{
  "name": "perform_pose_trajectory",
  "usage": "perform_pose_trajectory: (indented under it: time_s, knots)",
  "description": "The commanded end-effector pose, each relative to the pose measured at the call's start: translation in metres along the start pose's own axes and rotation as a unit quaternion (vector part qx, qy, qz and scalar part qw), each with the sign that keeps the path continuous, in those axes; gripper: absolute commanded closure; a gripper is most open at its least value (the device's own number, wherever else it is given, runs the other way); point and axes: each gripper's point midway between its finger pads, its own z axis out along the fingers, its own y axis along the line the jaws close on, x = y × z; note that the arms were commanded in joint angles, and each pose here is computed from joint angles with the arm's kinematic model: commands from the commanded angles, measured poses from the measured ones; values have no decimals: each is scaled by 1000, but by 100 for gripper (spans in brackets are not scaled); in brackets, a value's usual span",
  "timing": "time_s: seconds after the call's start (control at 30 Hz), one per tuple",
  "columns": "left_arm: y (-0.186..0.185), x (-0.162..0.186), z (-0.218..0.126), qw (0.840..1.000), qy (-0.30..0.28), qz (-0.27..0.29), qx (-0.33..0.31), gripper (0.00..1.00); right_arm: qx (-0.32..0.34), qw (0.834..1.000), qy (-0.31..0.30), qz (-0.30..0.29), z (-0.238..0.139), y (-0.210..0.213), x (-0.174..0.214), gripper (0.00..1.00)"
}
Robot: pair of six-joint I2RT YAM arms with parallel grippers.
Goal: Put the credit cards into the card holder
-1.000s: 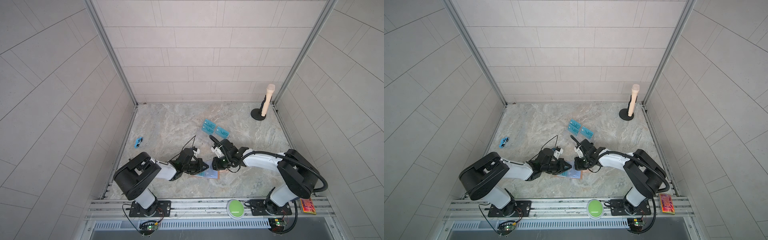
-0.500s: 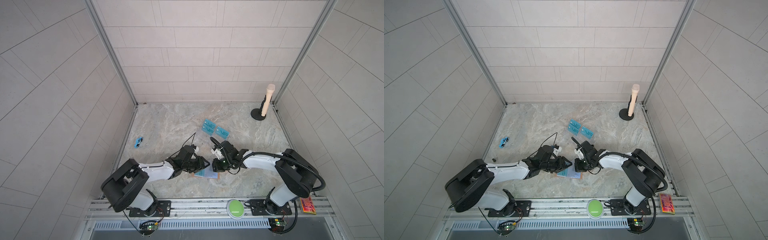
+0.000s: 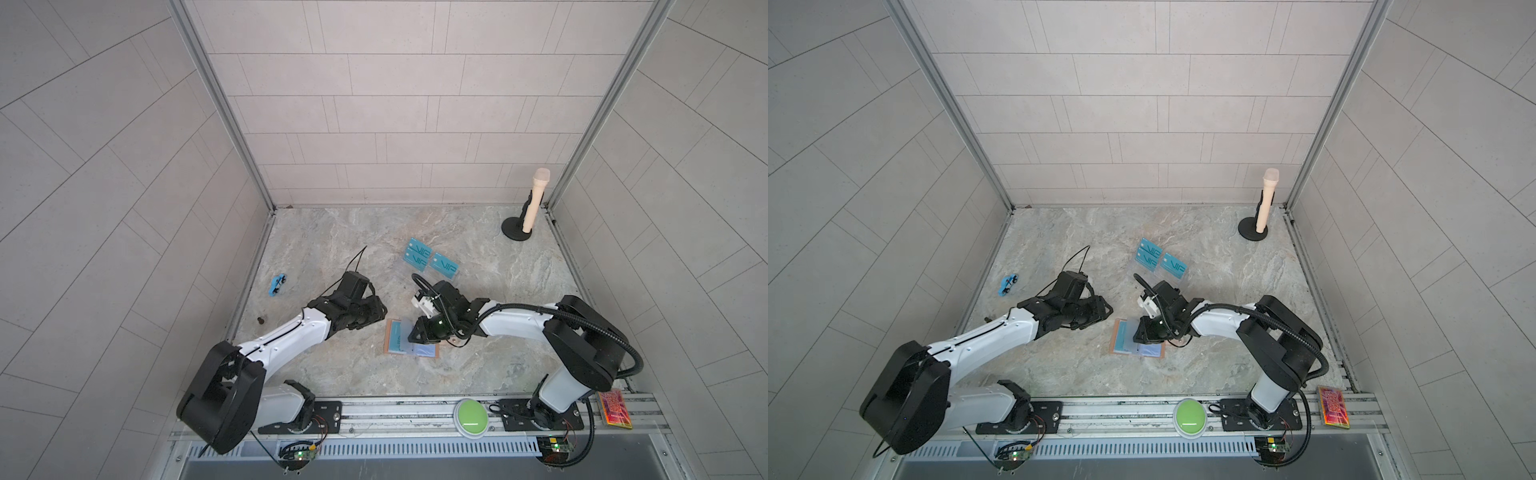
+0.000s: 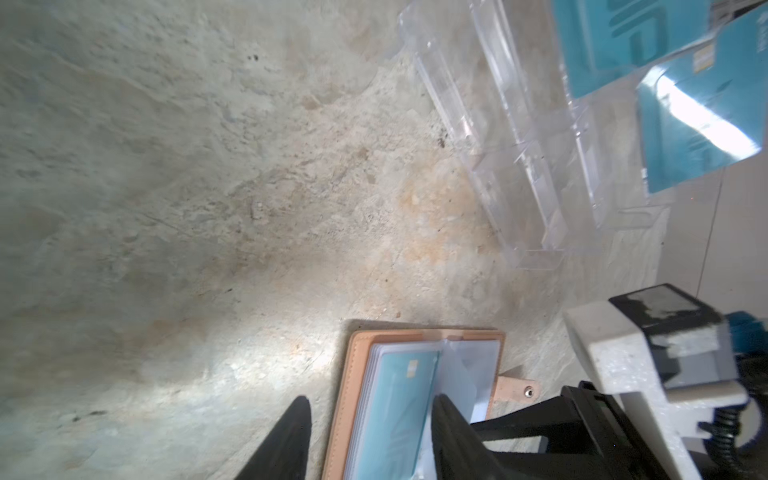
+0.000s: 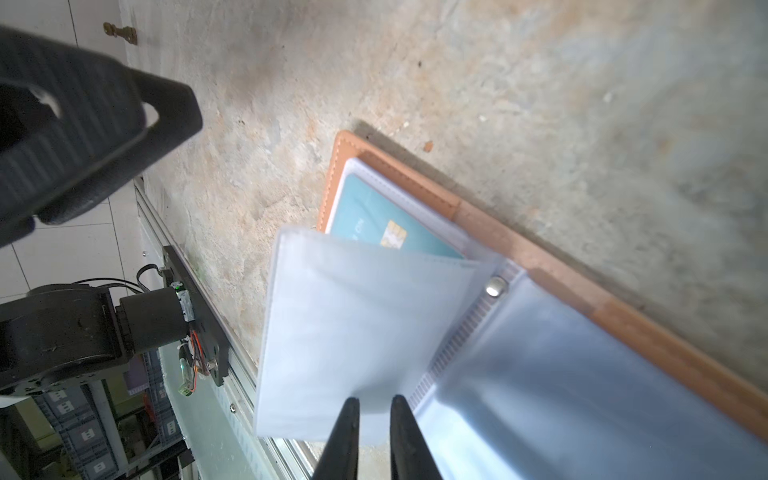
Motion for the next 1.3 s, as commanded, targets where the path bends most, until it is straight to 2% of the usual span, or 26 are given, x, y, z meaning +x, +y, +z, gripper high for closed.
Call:
perform_pose_trajectory:
  time_s: [0.0,0.2,0.37,0.5,0.9,1.07,1.27]
  knots:
    - [2,12,4,1000,22,14,11,49,7,1000,-5,8,6,-1,-4,82]
    - [2,26,12,999,29,1,45,47,22,1000,-12,3,11,-7,-7,76]
    - [2,40,20,998,40,2,48,48,26,1000,-5,-3,15,-5,-11,77]
    - [-4,51,27,997,47,-1,53,52,29,1000,-1,-6,16,-4,-12,81]
    - [-6,63,26,997,53,-11,61,65,45,999,2,-7,16,-9,-10,83]
    - [-4,62,25,997,48,-23,59,65,48,999,3,-23,9,1,-17,82]
    - [8,59,13,998,22,-44,32,58,62,996,-8,-65,-27,20,-38,81]
